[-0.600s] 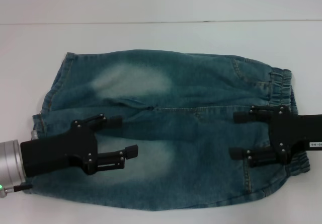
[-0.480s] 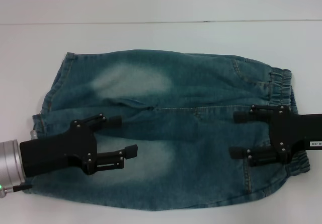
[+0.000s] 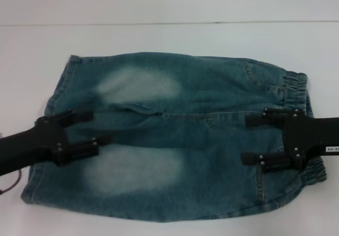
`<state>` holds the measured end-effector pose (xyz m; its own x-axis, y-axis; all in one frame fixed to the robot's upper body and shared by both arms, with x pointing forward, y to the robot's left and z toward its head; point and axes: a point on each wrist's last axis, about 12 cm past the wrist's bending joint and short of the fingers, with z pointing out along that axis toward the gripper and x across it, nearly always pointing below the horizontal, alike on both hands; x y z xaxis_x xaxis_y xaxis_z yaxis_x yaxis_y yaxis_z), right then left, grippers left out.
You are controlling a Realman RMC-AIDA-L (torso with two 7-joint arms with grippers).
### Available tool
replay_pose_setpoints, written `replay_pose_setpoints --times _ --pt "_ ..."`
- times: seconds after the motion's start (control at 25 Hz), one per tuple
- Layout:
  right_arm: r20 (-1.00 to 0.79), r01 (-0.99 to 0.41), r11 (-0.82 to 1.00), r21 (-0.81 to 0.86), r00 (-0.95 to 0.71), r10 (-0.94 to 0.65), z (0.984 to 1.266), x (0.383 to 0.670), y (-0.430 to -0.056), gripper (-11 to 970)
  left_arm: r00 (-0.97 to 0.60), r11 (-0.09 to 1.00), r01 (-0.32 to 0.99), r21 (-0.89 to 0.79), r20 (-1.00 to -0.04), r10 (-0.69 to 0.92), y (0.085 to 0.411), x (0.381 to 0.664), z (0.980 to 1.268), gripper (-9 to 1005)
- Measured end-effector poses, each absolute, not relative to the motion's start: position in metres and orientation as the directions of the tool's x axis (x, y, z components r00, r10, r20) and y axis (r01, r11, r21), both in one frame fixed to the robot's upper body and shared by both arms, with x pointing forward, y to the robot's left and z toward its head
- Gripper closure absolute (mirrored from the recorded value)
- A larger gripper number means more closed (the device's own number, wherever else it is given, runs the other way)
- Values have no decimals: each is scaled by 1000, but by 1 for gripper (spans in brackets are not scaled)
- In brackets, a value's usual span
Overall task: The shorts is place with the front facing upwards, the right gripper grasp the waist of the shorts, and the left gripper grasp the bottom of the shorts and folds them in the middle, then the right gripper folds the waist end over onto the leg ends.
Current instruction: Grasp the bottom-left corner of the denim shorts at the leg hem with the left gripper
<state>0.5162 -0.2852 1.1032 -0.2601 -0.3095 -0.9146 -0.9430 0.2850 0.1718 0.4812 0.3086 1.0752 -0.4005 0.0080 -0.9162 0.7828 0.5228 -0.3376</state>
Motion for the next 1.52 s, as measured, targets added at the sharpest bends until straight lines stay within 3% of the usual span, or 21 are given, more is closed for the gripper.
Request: replay_pose_setpoints --times 0.44,1.28,1.52 --pt "-914 -938 303 171 -266 -308 1102 516 -288 35 -613 636 654 -409 -779 129 342 477 1093 153" --pt "-907 -927 350 132 -256 -335 1101 530 -284 34 -872 832 345 -435 -476 113 371 472 1104 177" --pt "-906 -927 351 134 -258 -335 1101 531 -283 34 -894 845 323 -426 -431 124 373 473 1107 184"
